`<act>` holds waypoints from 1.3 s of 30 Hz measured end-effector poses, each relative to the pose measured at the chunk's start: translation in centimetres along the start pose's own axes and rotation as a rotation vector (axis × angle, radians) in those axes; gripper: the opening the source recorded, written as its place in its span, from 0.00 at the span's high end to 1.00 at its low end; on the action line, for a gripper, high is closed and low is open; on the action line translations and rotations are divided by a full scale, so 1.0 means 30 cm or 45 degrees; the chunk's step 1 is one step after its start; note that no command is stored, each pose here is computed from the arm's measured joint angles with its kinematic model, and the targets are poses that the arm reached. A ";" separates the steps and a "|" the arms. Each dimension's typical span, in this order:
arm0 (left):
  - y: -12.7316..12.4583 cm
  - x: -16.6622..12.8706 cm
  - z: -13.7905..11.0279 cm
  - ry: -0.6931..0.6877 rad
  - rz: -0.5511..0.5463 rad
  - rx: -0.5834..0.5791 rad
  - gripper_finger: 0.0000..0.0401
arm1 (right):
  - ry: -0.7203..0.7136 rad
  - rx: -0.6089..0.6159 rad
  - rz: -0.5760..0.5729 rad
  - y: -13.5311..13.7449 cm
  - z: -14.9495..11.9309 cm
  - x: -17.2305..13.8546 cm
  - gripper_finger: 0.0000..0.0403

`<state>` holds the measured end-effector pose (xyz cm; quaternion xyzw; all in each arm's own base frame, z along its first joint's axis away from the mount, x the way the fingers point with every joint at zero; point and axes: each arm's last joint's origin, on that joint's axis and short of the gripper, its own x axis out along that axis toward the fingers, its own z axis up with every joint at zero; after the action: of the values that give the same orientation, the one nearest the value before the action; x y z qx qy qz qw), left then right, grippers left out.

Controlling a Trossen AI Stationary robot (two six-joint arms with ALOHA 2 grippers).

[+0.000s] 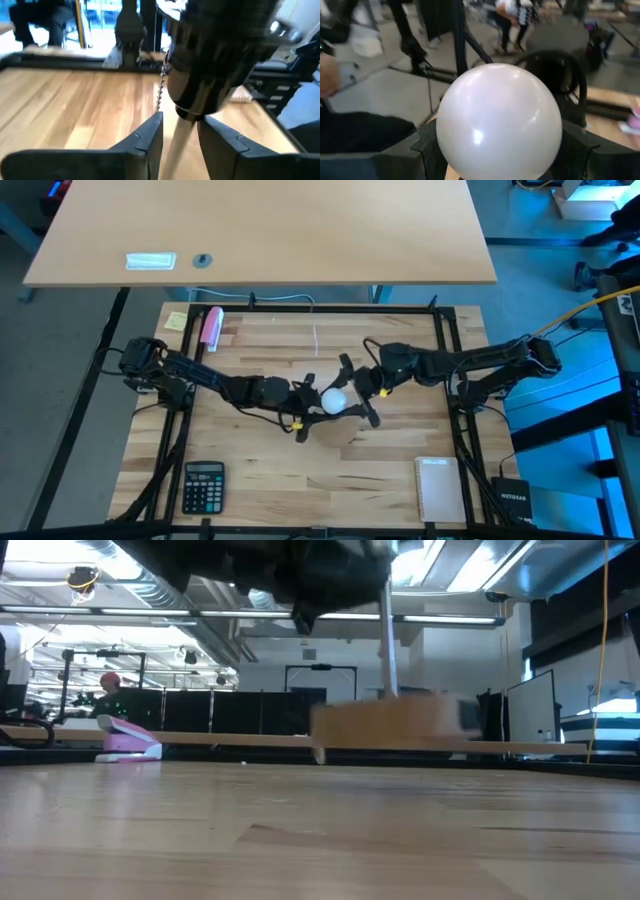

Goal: Screw lightbulb
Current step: Remove the white lightbulb from the brown lamp

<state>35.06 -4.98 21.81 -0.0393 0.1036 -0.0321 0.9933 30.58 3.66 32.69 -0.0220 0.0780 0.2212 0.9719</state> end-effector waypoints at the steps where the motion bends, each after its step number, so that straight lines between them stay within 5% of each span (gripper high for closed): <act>1: 0.005 0.000 -0.006 0.024 0.007 -0.013 0.72 | 0.026 0.005 -0.024 -0.001 -0.008 0.001 0.37; 9: 0.037 -0.002 -0.033 0.151 0.058 -0.131 0.62 | 0.185 -0.018 -0.266 -0.019 -0.051 0.001 0.37; 18: 0.046 -0.001 -0.031 0.140 0.081 -0.122 0.46 | 0.192 -0.036 -0.320 -0.029 -0.062 0.012 0.37; 27: 0.030 0.000 0.014 -0.060 0.158 -0.044 0.48 | 0.183 -0.038 -0.329 -0.029 -0.059 0.010 0.37; 39: 0.038 0.058 -0.024 -0.220 0.210 0.090 0.48 | 0.166 -0.046 -0.385 -0.034 -0.055 0.010 0.37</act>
<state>36.67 -4.04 20.66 0.0017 0.0193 0.0496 0.9986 31.05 2.75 31.01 -0.0653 0.1327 0.0717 0.9864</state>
